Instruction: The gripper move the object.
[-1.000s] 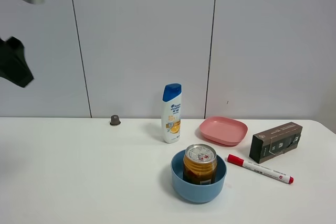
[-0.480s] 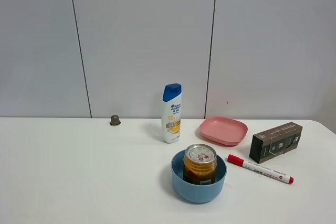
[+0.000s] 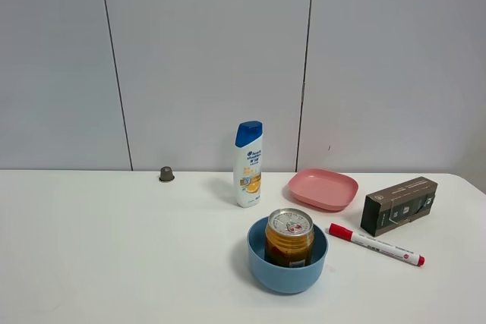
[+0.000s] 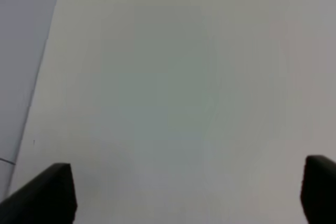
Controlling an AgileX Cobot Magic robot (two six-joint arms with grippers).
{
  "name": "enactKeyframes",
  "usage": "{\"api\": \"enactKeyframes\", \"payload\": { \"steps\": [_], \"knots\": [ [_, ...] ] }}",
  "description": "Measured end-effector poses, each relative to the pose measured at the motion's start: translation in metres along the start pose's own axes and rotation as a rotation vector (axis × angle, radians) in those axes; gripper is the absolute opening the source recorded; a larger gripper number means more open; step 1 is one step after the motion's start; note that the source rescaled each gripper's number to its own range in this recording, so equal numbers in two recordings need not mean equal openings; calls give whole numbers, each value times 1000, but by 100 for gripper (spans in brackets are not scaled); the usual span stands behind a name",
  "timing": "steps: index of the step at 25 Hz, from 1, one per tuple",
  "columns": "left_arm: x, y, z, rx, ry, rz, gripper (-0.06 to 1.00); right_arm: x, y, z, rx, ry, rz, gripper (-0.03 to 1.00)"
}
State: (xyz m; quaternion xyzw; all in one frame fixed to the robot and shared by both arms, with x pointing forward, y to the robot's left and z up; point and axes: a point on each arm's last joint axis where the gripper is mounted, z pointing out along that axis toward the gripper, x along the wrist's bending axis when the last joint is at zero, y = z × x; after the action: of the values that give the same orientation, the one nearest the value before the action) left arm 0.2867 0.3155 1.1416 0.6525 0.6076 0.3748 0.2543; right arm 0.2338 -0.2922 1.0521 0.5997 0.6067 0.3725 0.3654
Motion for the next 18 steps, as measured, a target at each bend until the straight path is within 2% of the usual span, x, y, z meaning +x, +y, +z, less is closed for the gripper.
{"api": "enactKeyframes", "payload": {
  "steps": [3,6,11,18],
  "knots": [
    [-7,-22,8,-3,-46,-84,61,0,0,0,0,0,0,100],
    [-13,-36,13,-50,-84,-139,61,0,0,0,0,0,0,100],
    [-15,-56,8,-128,-110,-167,61,0,0,0,0,0,0,100],
    [-15,-79,-3,-244,-111,-170,61,0,0,0,0,0,0,100]
  ]
}}
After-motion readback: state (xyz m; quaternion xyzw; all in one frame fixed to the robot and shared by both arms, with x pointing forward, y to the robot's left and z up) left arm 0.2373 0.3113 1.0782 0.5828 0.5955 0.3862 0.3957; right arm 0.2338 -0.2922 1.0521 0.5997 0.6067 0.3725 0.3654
